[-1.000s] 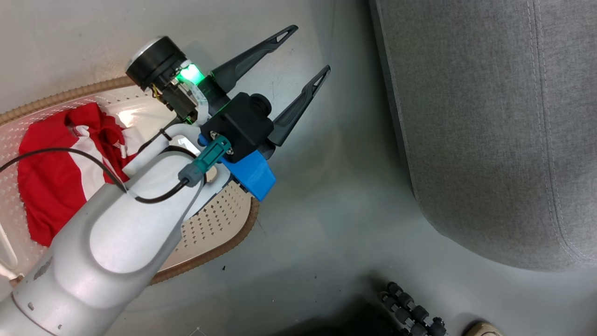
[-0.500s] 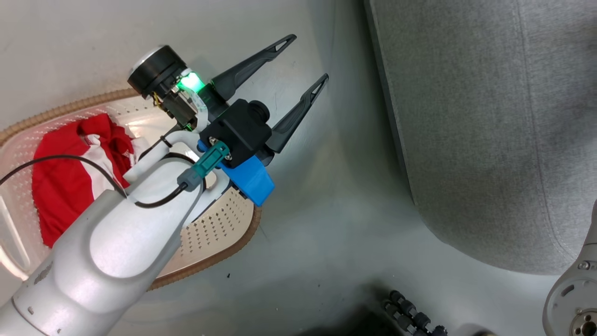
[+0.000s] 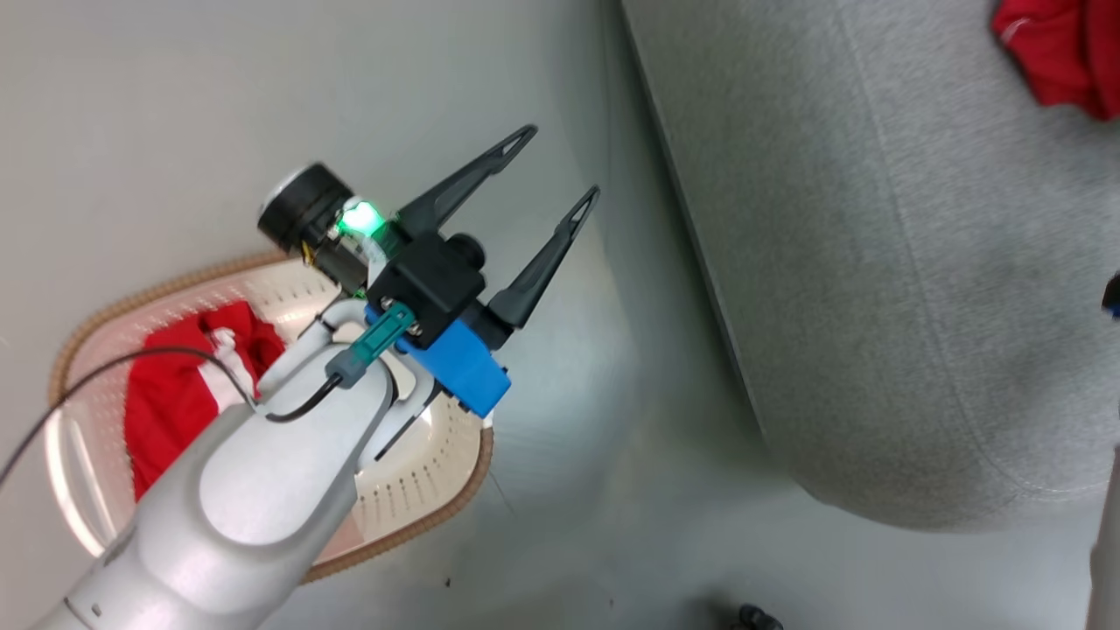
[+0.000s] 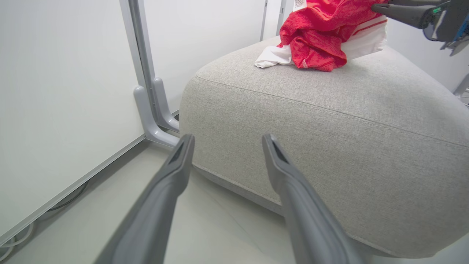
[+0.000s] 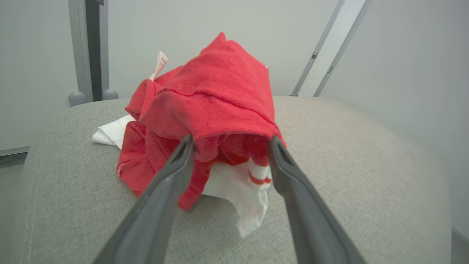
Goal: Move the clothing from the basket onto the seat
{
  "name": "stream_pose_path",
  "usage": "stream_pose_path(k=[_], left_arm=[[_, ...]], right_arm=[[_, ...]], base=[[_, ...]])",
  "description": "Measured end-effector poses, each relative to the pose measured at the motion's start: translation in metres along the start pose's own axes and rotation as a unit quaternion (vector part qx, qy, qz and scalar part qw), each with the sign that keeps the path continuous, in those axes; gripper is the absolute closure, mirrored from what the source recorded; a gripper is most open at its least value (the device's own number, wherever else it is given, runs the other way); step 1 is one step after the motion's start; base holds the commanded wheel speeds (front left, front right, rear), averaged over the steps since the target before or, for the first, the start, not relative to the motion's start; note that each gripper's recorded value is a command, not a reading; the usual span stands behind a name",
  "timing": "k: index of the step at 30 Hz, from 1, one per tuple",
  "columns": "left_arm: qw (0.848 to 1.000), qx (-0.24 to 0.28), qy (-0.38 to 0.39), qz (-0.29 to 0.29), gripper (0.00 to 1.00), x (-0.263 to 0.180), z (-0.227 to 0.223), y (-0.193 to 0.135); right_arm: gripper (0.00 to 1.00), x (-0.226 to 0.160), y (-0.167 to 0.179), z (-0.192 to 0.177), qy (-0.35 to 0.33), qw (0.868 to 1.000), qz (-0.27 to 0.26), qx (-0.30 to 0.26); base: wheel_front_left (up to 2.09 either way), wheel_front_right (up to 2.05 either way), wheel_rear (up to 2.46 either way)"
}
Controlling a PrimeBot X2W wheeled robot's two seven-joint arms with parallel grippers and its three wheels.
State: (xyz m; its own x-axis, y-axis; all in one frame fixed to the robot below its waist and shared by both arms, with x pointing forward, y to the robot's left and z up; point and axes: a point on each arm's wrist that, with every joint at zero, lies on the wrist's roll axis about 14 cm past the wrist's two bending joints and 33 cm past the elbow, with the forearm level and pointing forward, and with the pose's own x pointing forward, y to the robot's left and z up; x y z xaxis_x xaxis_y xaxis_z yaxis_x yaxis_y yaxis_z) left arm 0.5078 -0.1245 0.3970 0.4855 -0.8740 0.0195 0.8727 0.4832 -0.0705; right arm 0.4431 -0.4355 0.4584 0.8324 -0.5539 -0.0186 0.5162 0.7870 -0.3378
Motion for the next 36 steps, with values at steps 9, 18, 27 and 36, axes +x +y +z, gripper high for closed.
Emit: stream_pose_path(k=[9,18,27,36], left_arm=[[0.999,-0.004,-0.007,0.046,0.0,-0.02,0.039,-0.01],[0.991,-0.002,-0.037,0.131,0.0,-0.058,0.09,-0.004],[0.959,0.008,-0.076,0.275,0.0,-0.139,0.129,0.032],[0.912,0.018,-0.104,0.396,0.0,-0.229,0.15,0.049]], right_arm=[[0.0,-0.044,-0.037,0.01,0.002,1.0,0.009,0.005],[0.0,-0.076,-0.023,0.047,-0.053,0.996,0.061,0.034],[0.0,-0.105,0.059,0.09,-0.112,0.974,0.18,0.082],[0.0,-0.143,0.125,0.121,-0.143,0.942,0.278,0.125]], base=[[0.0,0.0,0.0],[0.0,0.0,0.0],[0.0,0.0,0.0],[0.0,0.0,0.0]])
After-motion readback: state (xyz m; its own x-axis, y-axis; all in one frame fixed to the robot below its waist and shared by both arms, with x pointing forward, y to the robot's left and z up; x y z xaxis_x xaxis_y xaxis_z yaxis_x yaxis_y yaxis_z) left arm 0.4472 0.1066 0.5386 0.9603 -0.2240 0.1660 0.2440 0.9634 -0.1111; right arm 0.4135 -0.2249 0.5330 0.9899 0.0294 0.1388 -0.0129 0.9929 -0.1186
